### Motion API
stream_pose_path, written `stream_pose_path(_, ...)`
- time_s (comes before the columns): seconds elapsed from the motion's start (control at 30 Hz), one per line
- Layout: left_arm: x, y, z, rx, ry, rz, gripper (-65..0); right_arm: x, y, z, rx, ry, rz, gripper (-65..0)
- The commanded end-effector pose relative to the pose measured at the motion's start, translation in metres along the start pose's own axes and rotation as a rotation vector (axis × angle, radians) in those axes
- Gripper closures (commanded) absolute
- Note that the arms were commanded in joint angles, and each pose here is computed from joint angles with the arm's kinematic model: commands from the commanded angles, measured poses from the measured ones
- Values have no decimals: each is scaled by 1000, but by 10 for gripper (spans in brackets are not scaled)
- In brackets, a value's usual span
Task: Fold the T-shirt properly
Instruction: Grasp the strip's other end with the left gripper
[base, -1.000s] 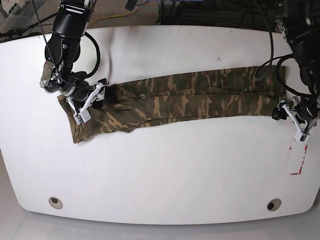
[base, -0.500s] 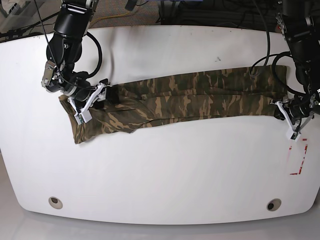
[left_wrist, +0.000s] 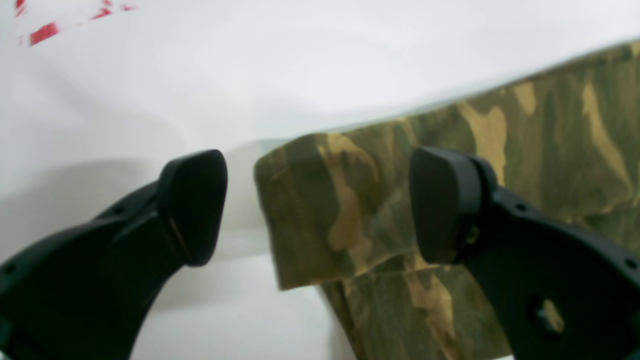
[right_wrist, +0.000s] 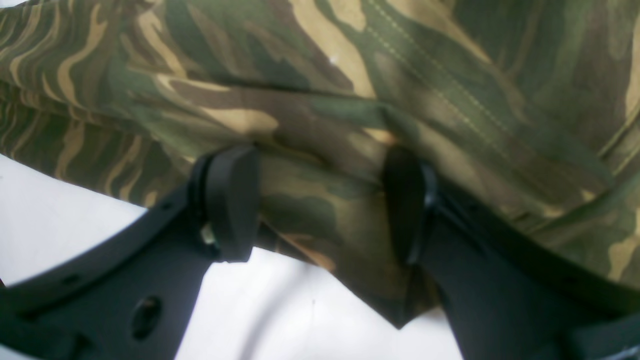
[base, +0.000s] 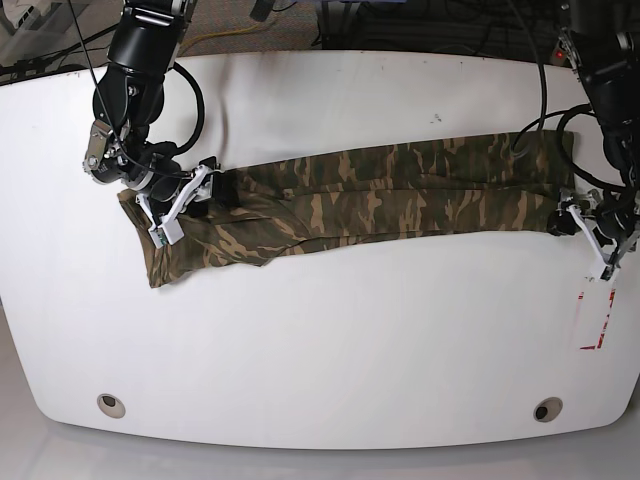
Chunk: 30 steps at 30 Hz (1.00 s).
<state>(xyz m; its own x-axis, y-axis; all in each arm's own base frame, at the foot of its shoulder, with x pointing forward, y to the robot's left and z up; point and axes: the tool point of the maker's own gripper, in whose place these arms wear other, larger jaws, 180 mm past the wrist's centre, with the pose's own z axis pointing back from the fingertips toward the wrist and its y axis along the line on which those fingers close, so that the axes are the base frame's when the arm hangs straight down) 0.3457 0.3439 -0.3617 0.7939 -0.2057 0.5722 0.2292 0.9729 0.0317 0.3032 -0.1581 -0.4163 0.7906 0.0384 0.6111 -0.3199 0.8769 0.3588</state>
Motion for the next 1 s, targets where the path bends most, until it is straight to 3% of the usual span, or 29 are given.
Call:
stream_pose_path(0.0,12,11,5,13,-31,4,-519,-11,-4,1,-23,61,8,-371)
stream_pose_path(0.23,5,3,-15,-39,-2,33,-518,-11,1,-2,-11,55,-1,-371)
stream_pose_path(0.5,6,3,-15,-41,-6,32,-517,-11,3,-3,-7,54,-3,-371)
stream_pose_path(0.8,21,2,-7,-23,-43,-11,-272,-11,3,-3,-8,55,-2,-371)
stream_pose_path(0.97,19,1,-3,-13,-42,-33,-254,-11,3,-3,-8,55,-2,-371)
